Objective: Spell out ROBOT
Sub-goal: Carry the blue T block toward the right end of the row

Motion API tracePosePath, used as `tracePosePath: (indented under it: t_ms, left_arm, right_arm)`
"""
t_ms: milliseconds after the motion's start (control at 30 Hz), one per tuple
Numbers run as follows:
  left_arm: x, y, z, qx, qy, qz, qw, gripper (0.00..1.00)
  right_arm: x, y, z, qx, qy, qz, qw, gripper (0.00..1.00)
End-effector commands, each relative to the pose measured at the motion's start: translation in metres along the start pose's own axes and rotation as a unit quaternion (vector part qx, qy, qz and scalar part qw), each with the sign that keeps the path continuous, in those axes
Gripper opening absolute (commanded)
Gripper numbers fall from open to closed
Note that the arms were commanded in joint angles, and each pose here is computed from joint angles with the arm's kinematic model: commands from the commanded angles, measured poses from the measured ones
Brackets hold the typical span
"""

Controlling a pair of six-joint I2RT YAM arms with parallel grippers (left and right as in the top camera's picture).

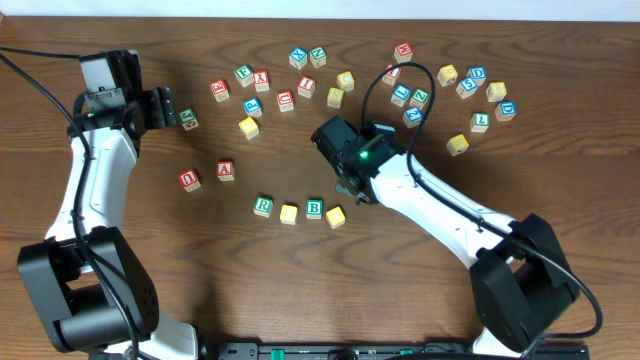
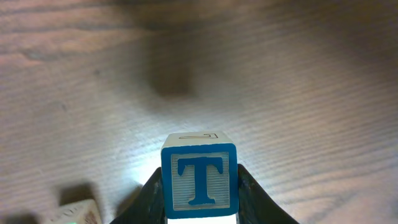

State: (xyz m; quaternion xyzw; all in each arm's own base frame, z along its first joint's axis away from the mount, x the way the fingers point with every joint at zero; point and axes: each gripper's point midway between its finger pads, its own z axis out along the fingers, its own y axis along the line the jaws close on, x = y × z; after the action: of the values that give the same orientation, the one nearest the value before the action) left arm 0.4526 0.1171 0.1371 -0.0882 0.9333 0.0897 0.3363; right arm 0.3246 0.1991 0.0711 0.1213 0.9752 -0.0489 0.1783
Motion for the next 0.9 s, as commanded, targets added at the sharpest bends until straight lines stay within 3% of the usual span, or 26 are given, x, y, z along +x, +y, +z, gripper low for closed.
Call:
tracePosePath:
  t_ms: [0, 300, 867]
  left_arm:
    - [0.003, 0.002, 0.001, -0.002, 0.004, 0.002, 1.000, 0.91]
    - [0.004, 0.002, 0.001, -0.002, 0.006, 0.002, 1.000, 0.91]
    - [0.004, 0.001, 0.001, -0.002, 0.006, 0.002, 1.000, 0.91]
  right_arm:
    - [0.015, -0.008, 0.002, 0.009, 0.007, -0.003, 1.000, 0.23]
    - [0.043, 0.000, 0.002, -0.039, 0.021, -0.008, 0.999, 0.25]
    - [0.054, 0.014, -0.003, -0.056, 0.018, -0.030, 0.998, 0.26]
